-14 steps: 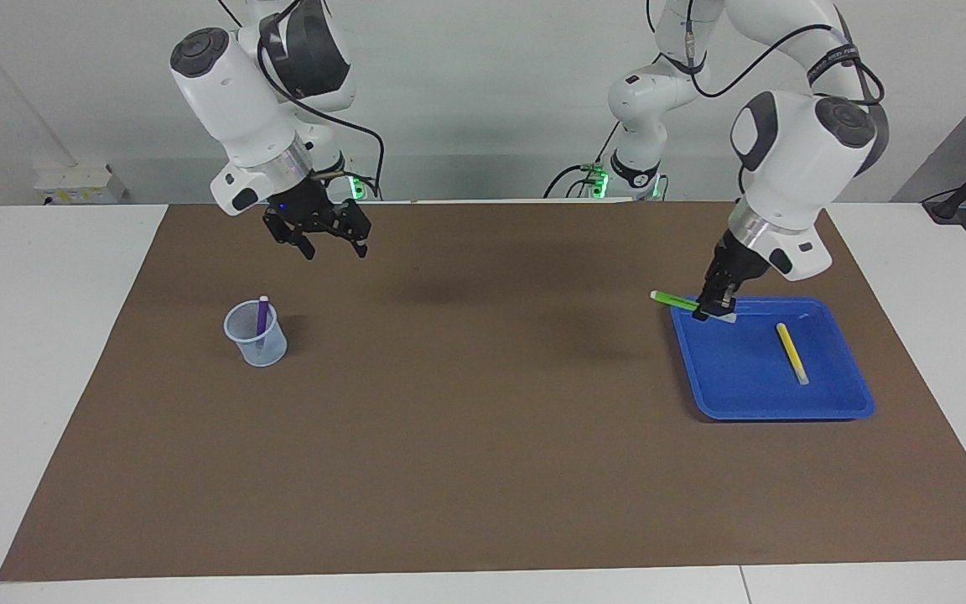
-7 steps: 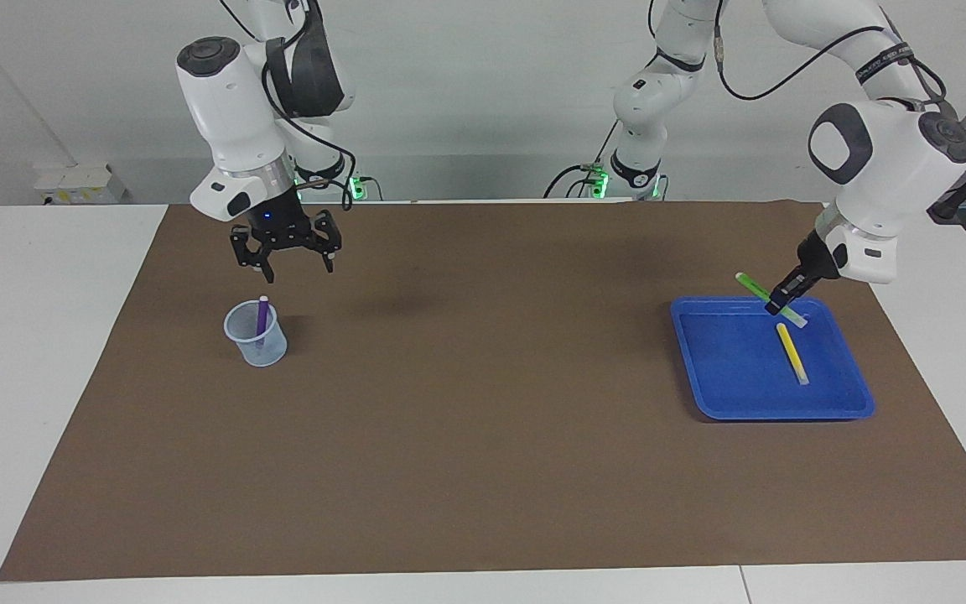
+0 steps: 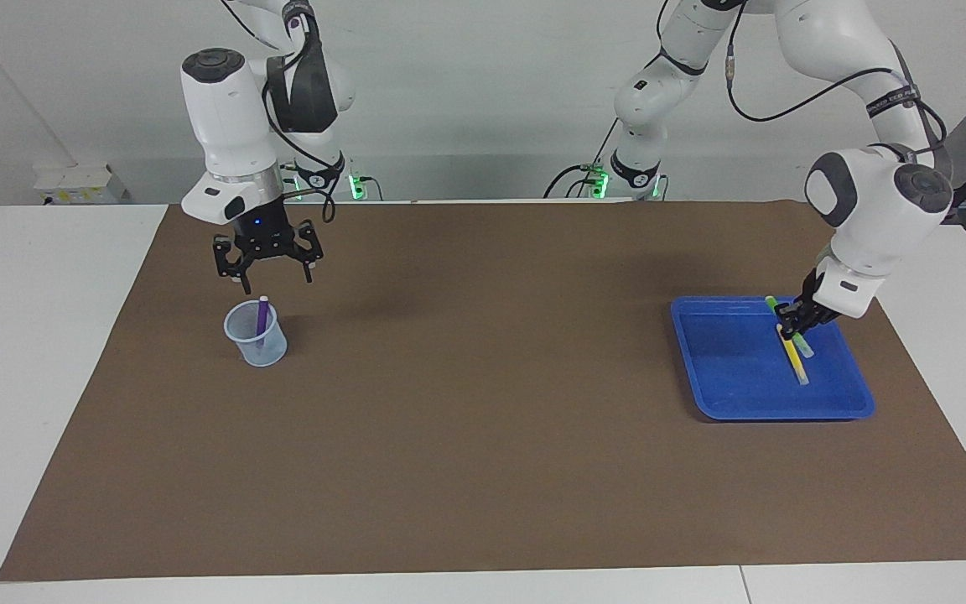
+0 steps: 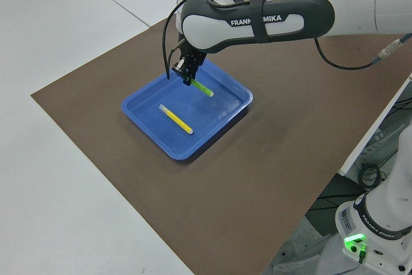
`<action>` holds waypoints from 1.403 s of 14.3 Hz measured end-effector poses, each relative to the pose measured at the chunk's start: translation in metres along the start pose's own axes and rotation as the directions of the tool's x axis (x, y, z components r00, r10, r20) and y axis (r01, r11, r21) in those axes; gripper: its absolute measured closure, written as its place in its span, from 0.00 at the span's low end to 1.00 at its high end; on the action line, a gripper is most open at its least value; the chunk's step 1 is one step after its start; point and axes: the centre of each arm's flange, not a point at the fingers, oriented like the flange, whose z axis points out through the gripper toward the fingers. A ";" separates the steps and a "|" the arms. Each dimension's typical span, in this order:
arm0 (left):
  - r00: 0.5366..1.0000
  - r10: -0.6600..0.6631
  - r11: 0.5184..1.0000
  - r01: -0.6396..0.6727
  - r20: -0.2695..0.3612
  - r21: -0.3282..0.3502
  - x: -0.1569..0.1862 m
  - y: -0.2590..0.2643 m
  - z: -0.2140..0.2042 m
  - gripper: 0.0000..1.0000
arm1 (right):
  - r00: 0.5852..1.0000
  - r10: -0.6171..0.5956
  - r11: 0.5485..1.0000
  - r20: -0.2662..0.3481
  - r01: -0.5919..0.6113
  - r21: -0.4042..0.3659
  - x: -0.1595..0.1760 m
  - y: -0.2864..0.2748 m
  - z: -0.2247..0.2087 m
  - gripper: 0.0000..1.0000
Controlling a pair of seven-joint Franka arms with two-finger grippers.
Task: Right arm passes pens to left for tray arrangement
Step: 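Place the green pen in the blue tray with the left gripper, then open the left gripper over the tray while the right gripper enters the cup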
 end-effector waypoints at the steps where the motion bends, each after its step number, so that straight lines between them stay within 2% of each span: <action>1: 0.999 0.046 0.999 -0.046 0.010 0.003 0.002 0.000 0.012 0.81 | 1.000 -0.006 1.000 -0.004 0.006 -0.003 -0.002 0.004 0.003 0.00; 4: 0.995 0.103 0.995 -0.103 0.012 -0.008 0.005 -0.001 0.032 0.81 | 1.000 -0.007 1.000 -0.021 0.007 -0.009 -0.009 0.009 0.016 0.00; 10: 0.993 0.114 0.993 -0.114 -0.013 -0.017 -0.004 0.002 0.055 0.81 | 0.999 -0.004 1.000 -0.042 0.004 -0.018 -0.023 0.010 0.043 0.00; 14: 0.993 0.113 0.993 -0.113 -0.023 -0.021 -0.008 0.005 0.064 0.81 | 0.999 -0.009 0.999 -0.042 0.008 -0.033 -0.030 0.016 0.058 0.10; 20: 0.995 0.093 0.995 -0.094 -0.045 -0.032 -0.018 0.009 0.083 0.80 | 0.998 -0.014 0.999 -0.061 0.011 -0.039 -0.046 0.020 0.086 0.10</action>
